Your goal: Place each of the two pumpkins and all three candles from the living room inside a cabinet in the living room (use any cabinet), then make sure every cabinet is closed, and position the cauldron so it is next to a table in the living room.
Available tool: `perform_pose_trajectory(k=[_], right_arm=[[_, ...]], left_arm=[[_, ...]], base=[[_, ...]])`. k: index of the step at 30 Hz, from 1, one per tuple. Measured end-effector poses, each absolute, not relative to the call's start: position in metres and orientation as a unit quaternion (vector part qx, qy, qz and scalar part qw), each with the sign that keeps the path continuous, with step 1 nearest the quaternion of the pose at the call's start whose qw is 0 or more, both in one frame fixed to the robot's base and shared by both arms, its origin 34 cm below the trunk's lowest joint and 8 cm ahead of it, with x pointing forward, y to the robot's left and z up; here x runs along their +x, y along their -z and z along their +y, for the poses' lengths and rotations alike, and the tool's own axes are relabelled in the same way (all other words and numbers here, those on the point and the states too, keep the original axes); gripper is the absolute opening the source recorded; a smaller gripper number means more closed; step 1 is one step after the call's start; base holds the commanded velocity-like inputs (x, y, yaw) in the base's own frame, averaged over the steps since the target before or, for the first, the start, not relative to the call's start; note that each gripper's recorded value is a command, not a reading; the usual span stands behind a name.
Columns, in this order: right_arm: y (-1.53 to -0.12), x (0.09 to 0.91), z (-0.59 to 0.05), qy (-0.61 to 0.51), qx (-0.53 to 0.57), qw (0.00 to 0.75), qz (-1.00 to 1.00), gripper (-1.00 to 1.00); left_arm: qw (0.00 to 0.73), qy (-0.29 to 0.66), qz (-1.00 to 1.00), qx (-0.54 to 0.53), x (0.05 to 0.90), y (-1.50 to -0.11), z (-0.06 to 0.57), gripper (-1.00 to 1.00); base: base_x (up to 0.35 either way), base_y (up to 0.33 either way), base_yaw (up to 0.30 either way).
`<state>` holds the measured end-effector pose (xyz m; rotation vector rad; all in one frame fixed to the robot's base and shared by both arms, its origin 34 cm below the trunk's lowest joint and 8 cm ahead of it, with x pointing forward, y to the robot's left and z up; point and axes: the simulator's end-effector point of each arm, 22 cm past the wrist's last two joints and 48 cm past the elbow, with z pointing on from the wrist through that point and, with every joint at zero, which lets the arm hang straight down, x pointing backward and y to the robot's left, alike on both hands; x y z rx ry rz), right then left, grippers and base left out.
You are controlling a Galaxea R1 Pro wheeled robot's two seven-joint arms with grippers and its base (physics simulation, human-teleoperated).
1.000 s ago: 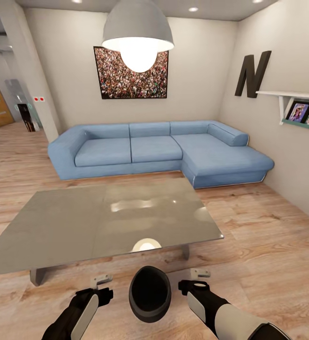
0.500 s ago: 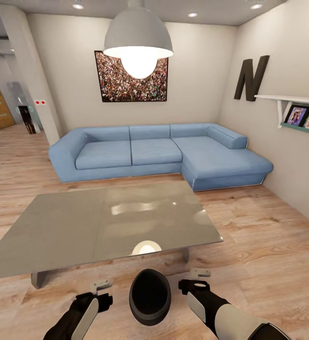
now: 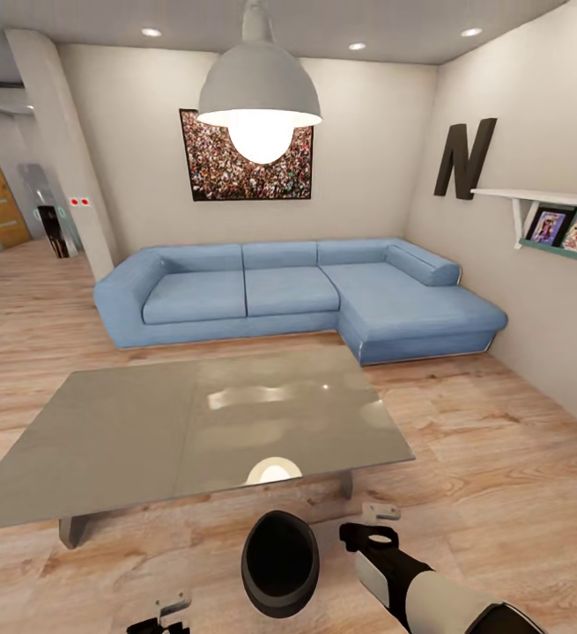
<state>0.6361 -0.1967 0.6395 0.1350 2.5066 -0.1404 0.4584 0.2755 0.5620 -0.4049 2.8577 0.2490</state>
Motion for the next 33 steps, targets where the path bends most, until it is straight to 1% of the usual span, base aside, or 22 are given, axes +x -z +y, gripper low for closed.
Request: perform_pose_trajectory(k=[6, 12, 33], right_arm=[[-0.649, 0.632, -0.204, 0.061, 0.053, 0.312, 0.947, 1.00], [-0.656, 0.626, -0.211, 0.068, 0.053, 0.307, 0.948, 1.00], [-0.695, 0.624, -0.208, 0.064, 0.054, 0.321, 0.943, 1.00]], left_arm=[[0.140, -0.092, 0.978, -0.125, 0.461, -0.572, 0.276, 1.00], [0.150, -0.113, 0.973, -0.133, 0.440, -0.571, 0.290, 1.00], [0.166, -0.114, 0.970, -0.136, 0.443, -0.606, 0.292, 1.00]], base=[[0.000, 0.000, 0.000], [0.000, 0.000, 0.000], [0.000, 0.000, 0.000]])
